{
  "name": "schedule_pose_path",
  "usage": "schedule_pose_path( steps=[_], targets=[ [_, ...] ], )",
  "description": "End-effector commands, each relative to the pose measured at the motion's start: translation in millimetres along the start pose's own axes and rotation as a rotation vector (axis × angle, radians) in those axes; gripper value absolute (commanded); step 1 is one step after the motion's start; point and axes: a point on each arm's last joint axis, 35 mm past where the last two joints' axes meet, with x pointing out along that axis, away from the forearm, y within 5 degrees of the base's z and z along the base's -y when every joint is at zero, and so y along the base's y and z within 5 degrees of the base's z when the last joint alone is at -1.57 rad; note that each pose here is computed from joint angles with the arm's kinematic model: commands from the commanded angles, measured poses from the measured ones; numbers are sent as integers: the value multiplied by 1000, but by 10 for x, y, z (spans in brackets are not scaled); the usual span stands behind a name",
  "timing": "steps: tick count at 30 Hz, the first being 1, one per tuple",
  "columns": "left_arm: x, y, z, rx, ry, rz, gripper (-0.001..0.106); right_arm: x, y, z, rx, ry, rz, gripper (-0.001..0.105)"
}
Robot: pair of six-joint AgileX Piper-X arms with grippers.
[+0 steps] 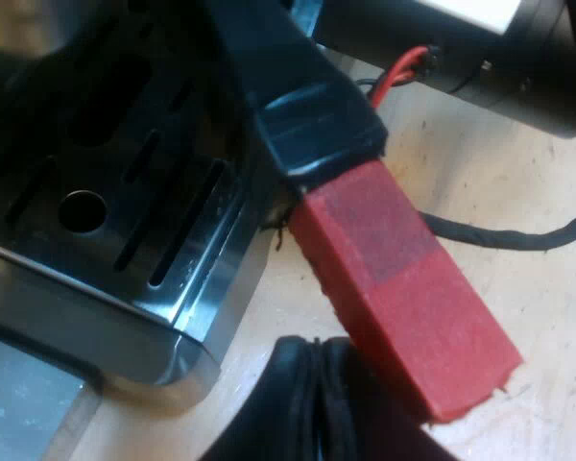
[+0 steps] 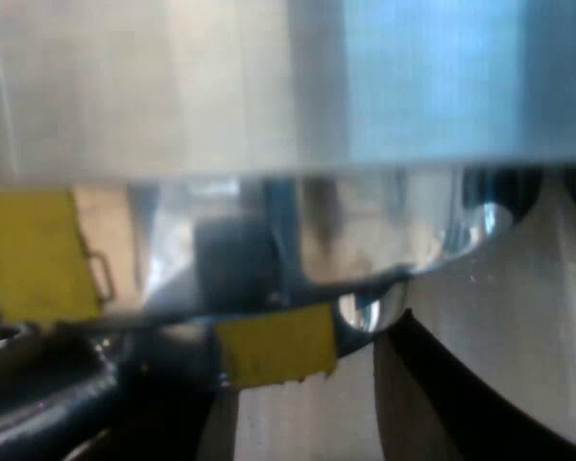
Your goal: Put the handle in the coffee machine
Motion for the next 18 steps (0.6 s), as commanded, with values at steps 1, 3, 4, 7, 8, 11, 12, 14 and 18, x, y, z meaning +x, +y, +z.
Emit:
schedule_pose_path(
  steps=[1,3,4,7,8,11,12,14,18],
  targets=[
    [16,-98,49,12,-17,-55,0,54,-70,230,88,-84,-21,37],
    [26,-112,55,16,-14,-61,0,54,-70,230,88,-84,-21,37],
    [17,-124,57,18,-15,-59,0,54,-70,230,88,-84,-21,37],
    [-1,-147,61,5,-16,-53,0,54,-70,230,92,-84,-21,37],
    [-2,-156,65,1,-16,-54,0,54,-70,230,94,-84,-21,37],
    [-1,-206,91,-57,-11,-51,0,48,-64,225,93,-75,-28,37],
    [7,-234,107,-73,-9,-53,0,48,-66,223,92,-72,-34,37],
    [35,-272,127,-83,-6,-54,0,49,-80,245,97,-69,-48,37],
    [136,-327,166,-105,21,-3,0,53,-100,300,93,-63,-51,37]
  ],
)
